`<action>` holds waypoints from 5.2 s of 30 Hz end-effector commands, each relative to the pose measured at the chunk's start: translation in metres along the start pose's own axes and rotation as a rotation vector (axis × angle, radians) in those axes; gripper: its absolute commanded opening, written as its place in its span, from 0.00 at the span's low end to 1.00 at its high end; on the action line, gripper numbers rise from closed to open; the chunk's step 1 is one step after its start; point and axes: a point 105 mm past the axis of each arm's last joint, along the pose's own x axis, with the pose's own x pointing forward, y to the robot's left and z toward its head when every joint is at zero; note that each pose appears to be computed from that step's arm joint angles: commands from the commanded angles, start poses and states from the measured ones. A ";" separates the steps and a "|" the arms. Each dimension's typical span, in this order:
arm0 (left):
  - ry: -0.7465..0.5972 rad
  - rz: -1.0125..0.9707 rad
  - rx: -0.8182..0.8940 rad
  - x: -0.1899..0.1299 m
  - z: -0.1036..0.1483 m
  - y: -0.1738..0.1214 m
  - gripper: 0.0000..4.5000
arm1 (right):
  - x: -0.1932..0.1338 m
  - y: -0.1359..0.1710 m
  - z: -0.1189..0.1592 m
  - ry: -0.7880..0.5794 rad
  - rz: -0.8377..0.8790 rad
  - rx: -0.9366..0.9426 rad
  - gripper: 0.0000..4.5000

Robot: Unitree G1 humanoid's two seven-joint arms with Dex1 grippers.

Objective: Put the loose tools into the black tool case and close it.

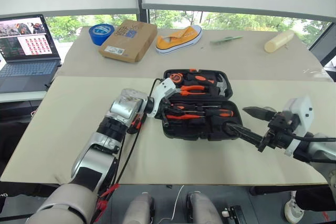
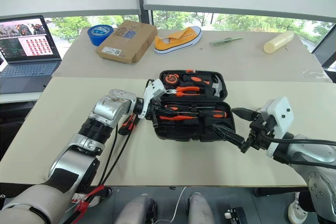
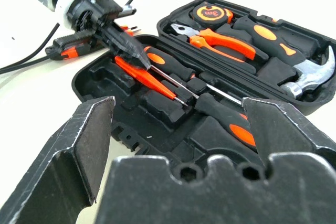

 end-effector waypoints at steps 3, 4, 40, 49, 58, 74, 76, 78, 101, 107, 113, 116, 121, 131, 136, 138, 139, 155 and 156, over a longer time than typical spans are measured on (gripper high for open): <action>0.105 0.000 0.097 -0.001 -0.030 -0.005 0.01 | 0.000 -0.003 0.010 -0.051 -0.026 0.003 1.00; 0.103 0.005 0.095 -0.002 -0.031 -0.004 0.01 | 0.000 -0.002 0.009 -0.051 -0.025 0.003 1.00; -0.159 0.089 0.191 -0.006 0.011 0.006 0.01 | 0.005 0.003 0.007 -0.057 -0.011 0.031 1.00; -0.261 0.347 0.108 -0.129 0.017 -0.005 0.48 | 0.011 0.010 0.005 -0.006 0.111 0.004 1.00; 0.084 0.677 -0.099 -0.216 -0.071 -0.025 0.99 | 0.017 0.022 0.024 0.015 0.312 -0.082 1.00; 0.172 0.694 -0.168 -0.115 -0.061 0.006 0.99 | 0.024 0.042 0.018 0.042 0.373 -0.099 1.00; 0.207 0.683 -0.148 -0.107 -0.066 0.006 0.99 | 0.025 0.042 0.017 0.043 0.367 -0.106 1.00; 0.257 0.708 -0.106 -0.102 -0.072 0.008 0.99 | 0.025 0.041 0.016 0.039 0.354 -0.105 1.00; -0.087 0.106 0.533 -0.078 0.048 -0.036 0.37 | 0.015 0.024 -0.004 0.079 0.240 -0.073 1.00; 0.066 -0.079 0.574 -0.026 0.037 -0.039 0.37 | 0.013 0.025 -0.008 0.067 0.202 -0.054 1.00; 0.137 -0.191 0.441 0.001 0.025 -0.044 0.37 | 0.011 0.028 -0.008 0.031 0.167 -0.005 1.00; 0.175 -0.203 0.463 0.004 0.019 -0.044 0.37 | 0.011 0.027 -0.008 0.021 0.148 -0.001 1.00; 0.220 -0.166 0.449 0.009 0.013 -0.036 0.37 | 0.012 0.025 -0.006 0.008 0.134 0.005 1.00; 0.179 -0.231 0.407 0.004 0.025 -0.044 0.92 | 0.015 0.027 -0.009 0.008 0.136 0.007 1.00; 0.118 -0.200 0.409 -0.007 0.041 -0.043 0.98 | 0.013 0.026 -0.012 0.017 0.136 0.006 1.00; 0.117 -0.196 0.412 -0.009 0.039 -0.043 0.86 | 0.013 0.026 -0.012 0.019 0.135 0.005 1.00; 0.125 -0.194 0.419 -0.008 0.036 -0.042 0.83 | 0.013 0.026 -0.012 0.020 0.135 0.003 1.00; 0.235 -0.237 0.516 0.007 0.005 -0.043 0.01 | 0.011 0.019 -0.013 0.022 0.086 -0.017 1.00; 0.250 -0.237 0.525 0.009 0.002 -0.043 0.01 | 0.011 0.017 -0.014 0.022 0.080 -0.016 1.00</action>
